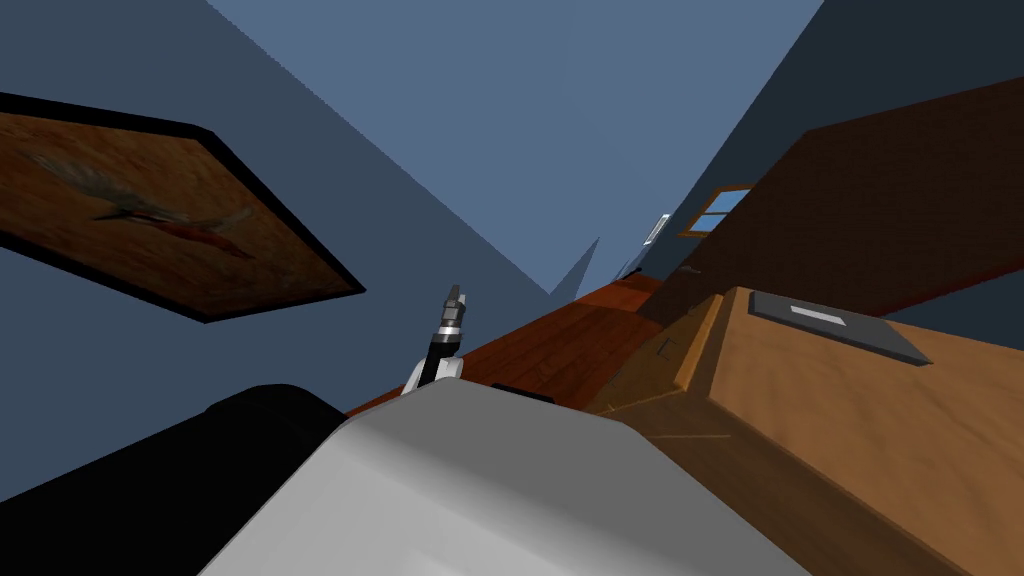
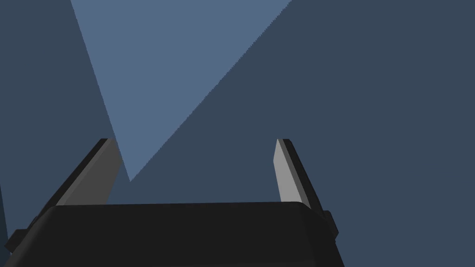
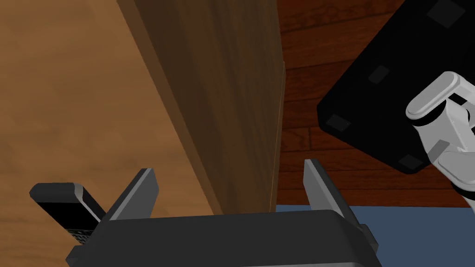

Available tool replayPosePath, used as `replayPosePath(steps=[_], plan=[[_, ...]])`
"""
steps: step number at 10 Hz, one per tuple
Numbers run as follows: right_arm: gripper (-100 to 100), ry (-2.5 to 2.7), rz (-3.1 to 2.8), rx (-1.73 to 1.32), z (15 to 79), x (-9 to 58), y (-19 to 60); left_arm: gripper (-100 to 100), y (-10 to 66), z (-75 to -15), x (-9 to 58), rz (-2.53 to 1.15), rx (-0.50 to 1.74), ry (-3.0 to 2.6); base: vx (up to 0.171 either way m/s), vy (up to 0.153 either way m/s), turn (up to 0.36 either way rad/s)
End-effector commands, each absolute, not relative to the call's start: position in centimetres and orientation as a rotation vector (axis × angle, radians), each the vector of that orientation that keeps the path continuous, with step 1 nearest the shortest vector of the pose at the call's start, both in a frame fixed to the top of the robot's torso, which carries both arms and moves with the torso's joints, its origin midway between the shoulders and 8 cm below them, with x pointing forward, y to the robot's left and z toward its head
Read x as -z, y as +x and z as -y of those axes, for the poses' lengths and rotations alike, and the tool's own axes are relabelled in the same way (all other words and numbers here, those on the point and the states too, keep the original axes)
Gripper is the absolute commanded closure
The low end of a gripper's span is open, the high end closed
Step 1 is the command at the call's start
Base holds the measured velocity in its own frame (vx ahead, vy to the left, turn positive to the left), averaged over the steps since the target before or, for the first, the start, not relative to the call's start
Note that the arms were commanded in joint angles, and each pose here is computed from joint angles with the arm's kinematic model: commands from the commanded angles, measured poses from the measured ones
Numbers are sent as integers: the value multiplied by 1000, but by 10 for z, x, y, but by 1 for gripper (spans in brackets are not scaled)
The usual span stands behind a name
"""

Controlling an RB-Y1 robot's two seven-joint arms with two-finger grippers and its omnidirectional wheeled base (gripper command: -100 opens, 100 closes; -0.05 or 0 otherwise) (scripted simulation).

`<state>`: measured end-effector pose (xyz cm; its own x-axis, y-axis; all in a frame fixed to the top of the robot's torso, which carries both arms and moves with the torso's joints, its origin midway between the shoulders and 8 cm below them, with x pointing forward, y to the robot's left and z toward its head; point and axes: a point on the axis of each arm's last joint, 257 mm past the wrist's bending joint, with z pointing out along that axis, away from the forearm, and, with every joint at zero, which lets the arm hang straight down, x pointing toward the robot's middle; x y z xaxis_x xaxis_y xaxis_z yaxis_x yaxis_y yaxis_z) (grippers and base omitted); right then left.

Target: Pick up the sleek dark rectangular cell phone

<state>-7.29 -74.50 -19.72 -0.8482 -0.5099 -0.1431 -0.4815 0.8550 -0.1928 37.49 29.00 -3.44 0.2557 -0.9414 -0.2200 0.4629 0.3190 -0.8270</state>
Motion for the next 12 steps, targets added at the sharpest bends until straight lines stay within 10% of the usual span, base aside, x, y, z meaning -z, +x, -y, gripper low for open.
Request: replayPosePath(steps=[1,7,8,9,12], plan=[[-100,-841,-2866,211,748,189,-73,0,375,-290,34,-816,1072,-715,60,-41,143],[-100,-1069,-2907,91,743,179,-70,0,375,-290,34,-816,1071,-715,116,-150,184],[0,-1077,-2905,83,742,179,-69,0,375,-290,34,-816,1072,-715,11,-16,-1],[-100,-1056,-2912,88,740,188,-76,0,375,-290,34,-816,1072,-715,-9,-8,112],[-100,-1026,-2921,92,736,202,-86,0,375,-290,34,-816,1072,-715,-24,-4,78]])
